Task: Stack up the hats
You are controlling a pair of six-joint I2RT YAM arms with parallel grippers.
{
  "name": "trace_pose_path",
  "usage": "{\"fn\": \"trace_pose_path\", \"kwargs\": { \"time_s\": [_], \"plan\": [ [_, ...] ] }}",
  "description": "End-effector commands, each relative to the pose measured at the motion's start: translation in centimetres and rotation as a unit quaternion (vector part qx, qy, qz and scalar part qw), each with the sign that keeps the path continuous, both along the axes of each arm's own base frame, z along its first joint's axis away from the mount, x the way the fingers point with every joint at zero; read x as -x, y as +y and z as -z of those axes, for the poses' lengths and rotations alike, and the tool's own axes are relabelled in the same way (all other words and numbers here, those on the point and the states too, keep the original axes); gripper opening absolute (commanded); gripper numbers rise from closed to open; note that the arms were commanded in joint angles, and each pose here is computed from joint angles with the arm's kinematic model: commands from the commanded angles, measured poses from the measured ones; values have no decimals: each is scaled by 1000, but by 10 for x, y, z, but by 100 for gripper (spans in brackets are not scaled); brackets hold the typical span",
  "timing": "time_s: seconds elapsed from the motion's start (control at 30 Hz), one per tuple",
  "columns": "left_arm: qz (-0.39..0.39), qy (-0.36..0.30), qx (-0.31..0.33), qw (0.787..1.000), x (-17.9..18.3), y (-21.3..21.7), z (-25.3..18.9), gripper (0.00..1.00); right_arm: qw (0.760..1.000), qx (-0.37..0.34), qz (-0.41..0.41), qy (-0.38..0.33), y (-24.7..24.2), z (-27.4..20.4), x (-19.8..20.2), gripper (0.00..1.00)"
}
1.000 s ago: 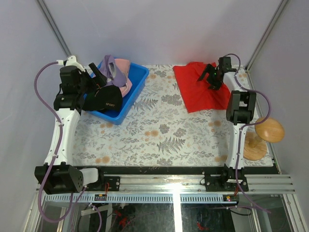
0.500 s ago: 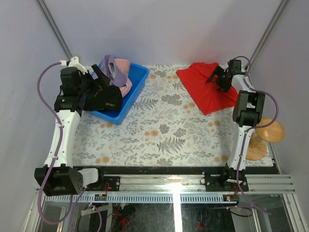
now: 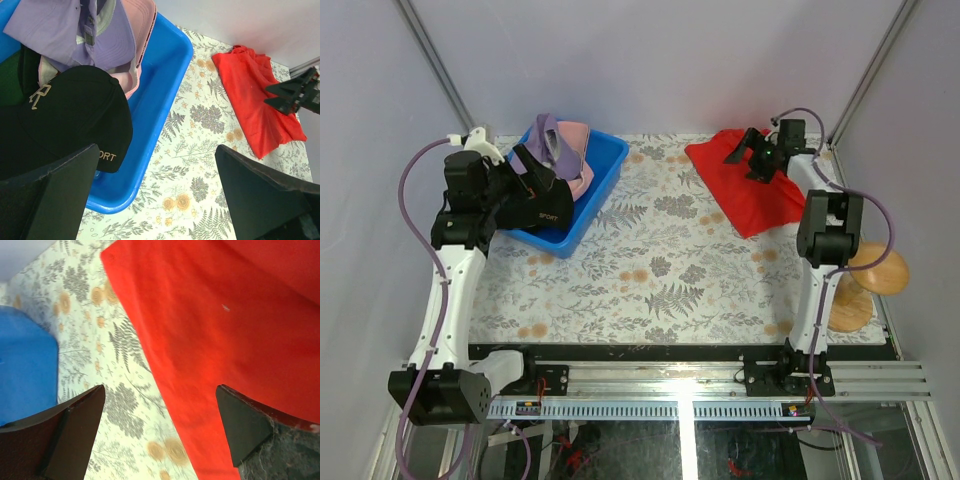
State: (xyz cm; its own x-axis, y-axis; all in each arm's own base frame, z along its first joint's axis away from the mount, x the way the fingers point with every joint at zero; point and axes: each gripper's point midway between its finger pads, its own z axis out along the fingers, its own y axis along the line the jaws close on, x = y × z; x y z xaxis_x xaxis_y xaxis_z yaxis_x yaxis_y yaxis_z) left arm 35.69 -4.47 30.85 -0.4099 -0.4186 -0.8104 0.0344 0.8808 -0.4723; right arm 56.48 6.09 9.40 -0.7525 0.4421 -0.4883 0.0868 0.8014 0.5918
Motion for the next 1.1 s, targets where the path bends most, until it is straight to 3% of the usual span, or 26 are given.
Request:
{"fn": "trace_pose_path", "kwargs": {
  "time_s": [0.0,0.13,0.37,0.7,0.93,1.07],
  "plan": [
    [18,-23,-10,1000,7,-6,-17,100,993,-78,-35,-84,38,-18,-39,99],
    [19,-15,-16,1000,9,-8,-9,100,988,-96,-19,-122,39,-25,-71,99],
    [24,-7,-21,999,6,-9,2,100,988,-111,19,-106,34,1,-117,99],
    [23,4,-43,999,-1,-7,11,100,993,-56,100,-39,0,75,-119,99],
    [-16,-10,-63,998,-12,-2,-2,100,983,8,172,-67,-61,54,-124,99],
    [3,-42,-74,996,-18,-15,-16,100,973,27,207,-99,-97,31,-133,99]
  ]
}}
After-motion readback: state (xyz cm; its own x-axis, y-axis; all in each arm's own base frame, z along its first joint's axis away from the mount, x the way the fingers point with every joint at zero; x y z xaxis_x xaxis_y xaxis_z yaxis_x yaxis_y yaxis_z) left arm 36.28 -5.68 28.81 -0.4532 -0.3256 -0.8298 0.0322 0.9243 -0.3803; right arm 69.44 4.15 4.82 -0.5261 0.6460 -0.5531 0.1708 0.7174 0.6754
